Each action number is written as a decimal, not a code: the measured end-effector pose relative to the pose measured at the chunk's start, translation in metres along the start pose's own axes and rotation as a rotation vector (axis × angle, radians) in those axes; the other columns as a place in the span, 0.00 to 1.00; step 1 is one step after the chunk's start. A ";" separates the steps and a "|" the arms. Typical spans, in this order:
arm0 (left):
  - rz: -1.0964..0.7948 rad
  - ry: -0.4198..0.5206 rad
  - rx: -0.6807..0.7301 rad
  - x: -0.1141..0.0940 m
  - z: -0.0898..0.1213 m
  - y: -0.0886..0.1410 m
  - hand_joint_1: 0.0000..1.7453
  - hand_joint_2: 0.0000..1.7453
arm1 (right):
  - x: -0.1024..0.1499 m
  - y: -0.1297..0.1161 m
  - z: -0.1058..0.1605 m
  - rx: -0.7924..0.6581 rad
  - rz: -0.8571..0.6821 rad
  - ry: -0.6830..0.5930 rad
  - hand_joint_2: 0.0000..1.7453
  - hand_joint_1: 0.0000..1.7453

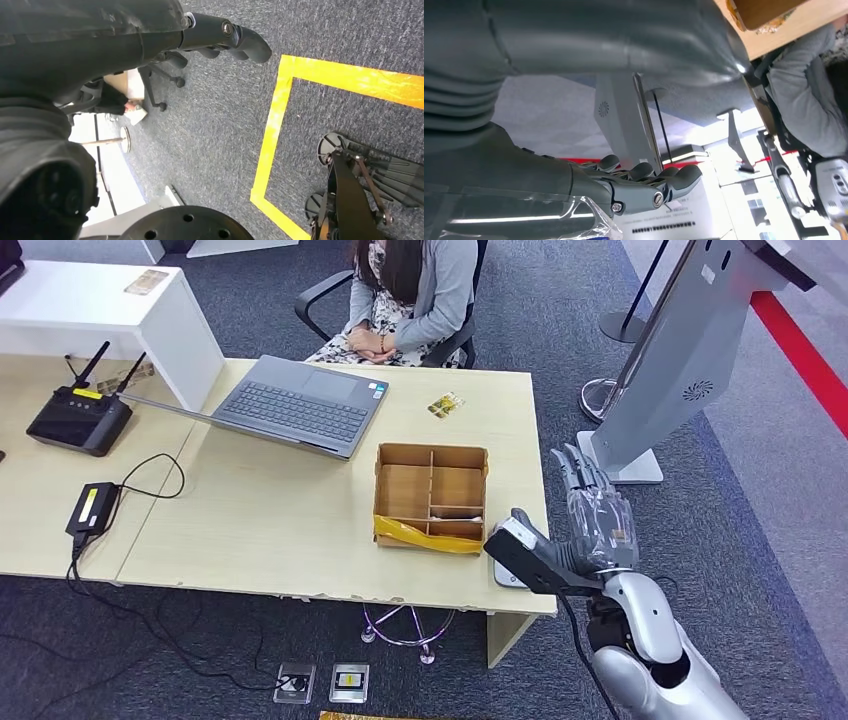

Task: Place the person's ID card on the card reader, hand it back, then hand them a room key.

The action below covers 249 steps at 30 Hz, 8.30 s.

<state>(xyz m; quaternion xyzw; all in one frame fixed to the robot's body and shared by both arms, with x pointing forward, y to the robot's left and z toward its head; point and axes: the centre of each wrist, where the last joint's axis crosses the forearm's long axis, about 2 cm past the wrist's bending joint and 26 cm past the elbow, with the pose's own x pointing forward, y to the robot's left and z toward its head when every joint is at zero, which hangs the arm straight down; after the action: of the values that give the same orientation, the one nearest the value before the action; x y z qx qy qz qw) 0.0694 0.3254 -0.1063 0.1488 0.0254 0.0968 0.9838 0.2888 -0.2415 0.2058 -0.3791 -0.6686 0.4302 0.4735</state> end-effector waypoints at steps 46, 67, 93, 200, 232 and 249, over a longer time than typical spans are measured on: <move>0.034 -0.017 0.028 -0.005 0.011 -0.035 0.00 0.00 | 0.080 0.081 0.000 0.219 0.082 -0.160 1.00 0.00; 0.051 -0.041 0.014 -0.003 0.009 -0.028 0.00 0.00 | 0.081 0.090 -0.018 0.208 0.155 -0.126 1.00 0.00; 0.096 -0.019 -0.017 -0.001 0.007 -0.024 0.00 0.00 | 0.076 0.108 -0.037 0.235 0.185 -0.072 1.00 0.00; 0.077 0.031 -0.001 -0.001 0.007 -0.023 0.00 0.00 | 0.082 0.057 -0.118 -0.027 0.058 -0.055 1.00 1.00; 0.081 0.048 0.000 -0.001 0.007 -0.023 0.00 0.00 | 0.078 0.048 -0.138 0.020 0.128 -0.037 0.00 0.00; 0.115 0.059 0.009 -0.004 0.007 -0.022 0.00 0.00 | -0.018 0.018 -0.143 0.024 0.100 0.176 0.00 0.00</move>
<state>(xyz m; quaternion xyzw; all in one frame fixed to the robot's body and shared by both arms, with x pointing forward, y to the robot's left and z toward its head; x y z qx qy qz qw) 0.0702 0.3017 -0.1066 0.1514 0.0463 0.1573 0.9748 0.4327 -0.2206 0.2093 -0.4426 -0.5993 0.4264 0.5129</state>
